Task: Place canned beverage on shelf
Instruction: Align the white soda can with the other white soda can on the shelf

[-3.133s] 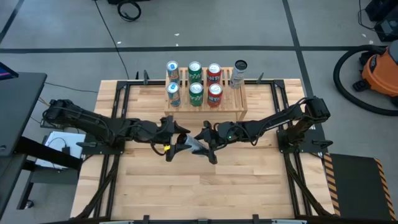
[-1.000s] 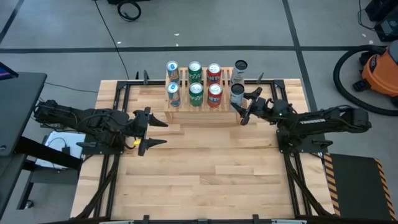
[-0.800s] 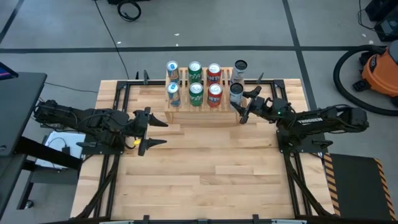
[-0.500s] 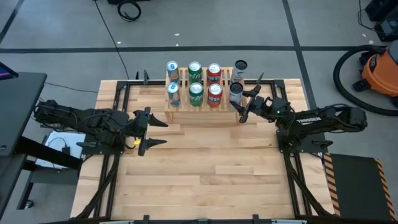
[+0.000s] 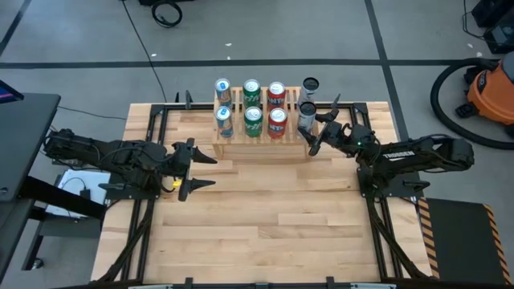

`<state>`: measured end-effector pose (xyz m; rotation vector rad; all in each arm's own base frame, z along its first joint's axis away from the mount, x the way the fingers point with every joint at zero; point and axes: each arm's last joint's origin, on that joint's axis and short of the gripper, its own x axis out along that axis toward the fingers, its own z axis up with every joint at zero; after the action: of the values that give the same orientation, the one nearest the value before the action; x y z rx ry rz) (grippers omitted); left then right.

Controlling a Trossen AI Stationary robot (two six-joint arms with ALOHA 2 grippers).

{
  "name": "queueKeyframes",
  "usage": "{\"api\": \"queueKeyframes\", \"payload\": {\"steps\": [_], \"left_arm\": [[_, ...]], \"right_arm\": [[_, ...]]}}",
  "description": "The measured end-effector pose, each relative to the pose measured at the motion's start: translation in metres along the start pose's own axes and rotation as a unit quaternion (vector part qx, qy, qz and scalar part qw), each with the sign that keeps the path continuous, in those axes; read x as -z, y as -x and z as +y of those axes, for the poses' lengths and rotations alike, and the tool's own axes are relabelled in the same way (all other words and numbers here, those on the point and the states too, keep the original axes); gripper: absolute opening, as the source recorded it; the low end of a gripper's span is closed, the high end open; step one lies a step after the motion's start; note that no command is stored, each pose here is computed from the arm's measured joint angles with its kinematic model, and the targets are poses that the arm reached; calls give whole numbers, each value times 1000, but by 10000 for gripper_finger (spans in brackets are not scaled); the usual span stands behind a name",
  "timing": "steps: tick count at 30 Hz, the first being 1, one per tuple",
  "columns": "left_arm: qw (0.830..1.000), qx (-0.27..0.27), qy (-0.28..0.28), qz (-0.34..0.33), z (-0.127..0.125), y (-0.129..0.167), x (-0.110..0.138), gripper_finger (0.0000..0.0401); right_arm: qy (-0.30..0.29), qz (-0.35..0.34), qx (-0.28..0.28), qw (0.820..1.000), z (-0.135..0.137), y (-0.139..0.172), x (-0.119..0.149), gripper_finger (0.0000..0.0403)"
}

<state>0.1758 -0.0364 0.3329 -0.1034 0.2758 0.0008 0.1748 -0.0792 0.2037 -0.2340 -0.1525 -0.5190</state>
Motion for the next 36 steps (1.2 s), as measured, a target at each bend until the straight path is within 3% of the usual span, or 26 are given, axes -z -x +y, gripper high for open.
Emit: {"api": "queueKeyframes", "payload": {"steps": [13, 25, 36], "left_arm": [[1000, 0, 0, 0, 0, 0, 0, 316], [1000, 0, 0, 0, 0, 0, 0, 316], [1000, 0, 0, 0, 0, 0, 0, 316]], "right_arm": [[-13, 12, 25, 1000, -1, 0, 2, 325], [-13, 7, 20, 1000, -1, 0, 1, 368], [-20, -52, 30, 998, -5, 7, -18, 376]]}}
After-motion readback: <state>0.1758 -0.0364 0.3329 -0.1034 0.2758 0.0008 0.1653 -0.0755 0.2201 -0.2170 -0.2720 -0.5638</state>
